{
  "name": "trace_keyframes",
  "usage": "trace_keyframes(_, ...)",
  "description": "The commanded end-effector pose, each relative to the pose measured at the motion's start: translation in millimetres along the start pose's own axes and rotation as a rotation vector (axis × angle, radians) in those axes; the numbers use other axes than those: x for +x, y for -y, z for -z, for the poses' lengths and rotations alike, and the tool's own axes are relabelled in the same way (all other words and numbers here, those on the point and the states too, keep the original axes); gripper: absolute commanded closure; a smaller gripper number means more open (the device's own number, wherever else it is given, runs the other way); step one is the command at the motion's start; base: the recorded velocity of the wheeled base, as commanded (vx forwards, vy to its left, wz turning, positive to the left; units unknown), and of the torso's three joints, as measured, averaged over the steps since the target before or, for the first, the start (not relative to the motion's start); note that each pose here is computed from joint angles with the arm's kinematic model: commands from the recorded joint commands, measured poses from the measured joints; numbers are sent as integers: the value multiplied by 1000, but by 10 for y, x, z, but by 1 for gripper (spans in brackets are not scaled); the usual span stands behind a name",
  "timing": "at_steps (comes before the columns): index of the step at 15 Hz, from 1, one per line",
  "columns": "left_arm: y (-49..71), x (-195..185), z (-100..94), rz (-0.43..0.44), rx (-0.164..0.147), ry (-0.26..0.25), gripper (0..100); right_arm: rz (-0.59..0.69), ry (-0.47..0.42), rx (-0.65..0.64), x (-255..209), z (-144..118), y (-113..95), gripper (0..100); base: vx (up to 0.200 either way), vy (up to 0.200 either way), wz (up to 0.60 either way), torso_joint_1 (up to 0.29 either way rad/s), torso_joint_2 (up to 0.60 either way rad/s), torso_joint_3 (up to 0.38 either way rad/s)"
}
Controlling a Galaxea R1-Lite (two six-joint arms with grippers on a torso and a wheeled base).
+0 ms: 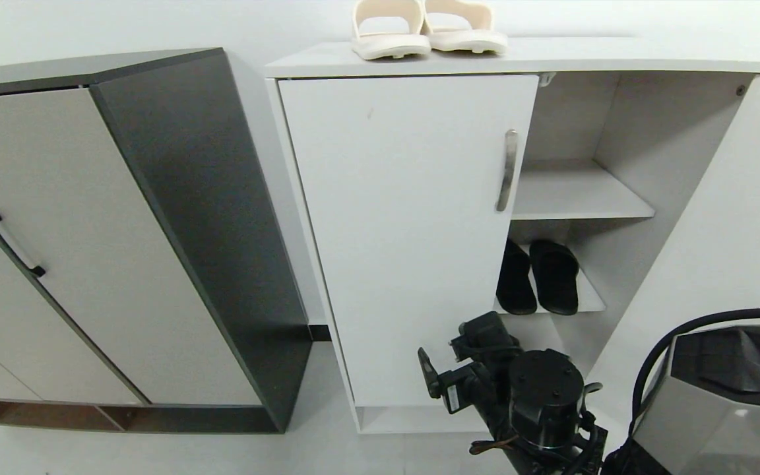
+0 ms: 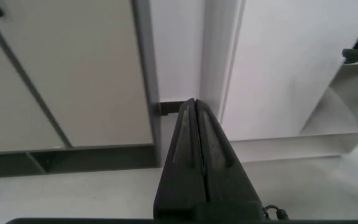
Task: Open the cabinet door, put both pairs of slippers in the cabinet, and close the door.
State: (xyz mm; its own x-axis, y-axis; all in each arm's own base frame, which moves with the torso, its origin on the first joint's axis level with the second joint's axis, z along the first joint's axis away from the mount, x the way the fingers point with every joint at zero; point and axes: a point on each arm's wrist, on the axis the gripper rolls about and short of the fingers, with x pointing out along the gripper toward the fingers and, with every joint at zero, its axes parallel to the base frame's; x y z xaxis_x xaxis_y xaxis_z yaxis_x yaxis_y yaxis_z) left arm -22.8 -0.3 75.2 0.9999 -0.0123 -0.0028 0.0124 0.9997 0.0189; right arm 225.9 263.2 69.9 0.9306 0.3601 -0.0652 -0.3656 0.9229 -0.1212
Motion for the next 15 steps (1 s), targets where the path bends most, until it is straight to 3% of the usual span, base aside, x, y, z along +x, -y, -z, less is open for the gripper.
trace_keyframes(1, 0, 1, 0, 0, -1, -2, 100, -3, -5, -3, 8, 25, -9, 0, 0, 0, 0, 0, 0, 0)
trace_keyframes(15, 0, 1, 0, 0, -1, -2, 100, -24, 18, 6, 21, 40, -23, 0, 0, 0, 0, 0, 0, 0)
